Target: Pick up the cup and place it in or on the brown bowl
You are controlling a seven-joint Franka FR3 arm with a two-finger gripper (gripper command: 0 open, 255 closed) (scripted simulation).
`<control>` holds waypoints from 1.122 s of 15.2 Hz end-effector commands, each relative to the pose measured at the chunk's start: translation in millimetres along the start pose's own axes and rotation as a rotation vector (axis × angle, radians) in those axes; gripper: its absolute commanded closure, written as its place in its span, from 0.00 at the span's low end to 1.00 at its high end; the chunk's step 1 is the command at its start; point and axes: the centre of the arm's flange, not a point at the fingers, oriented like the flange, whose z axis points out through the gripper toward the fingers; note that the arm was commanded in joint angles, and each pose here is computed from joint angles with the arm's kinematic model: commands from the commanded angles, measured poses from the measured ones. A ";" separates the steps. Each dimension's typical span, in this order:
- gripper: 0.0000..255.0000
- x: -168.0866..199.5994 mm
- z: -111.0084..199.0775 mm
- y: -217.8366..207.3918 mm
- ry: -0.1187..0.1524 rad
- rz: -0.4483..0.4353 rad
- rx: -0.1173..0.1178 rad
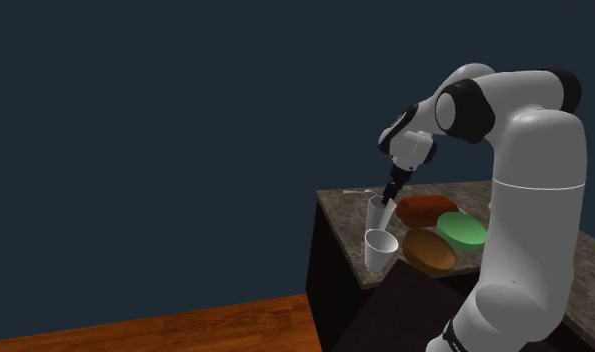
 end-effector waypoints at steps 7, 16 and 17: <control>0.00 -0.7 18.9 0.7 0.000 0.000 0.000; 1.00 -0.7 18.9 0.6 0.000 0.000 0.000; 1.00 -0.7 18.9 0.6 0.000 0.000 0.000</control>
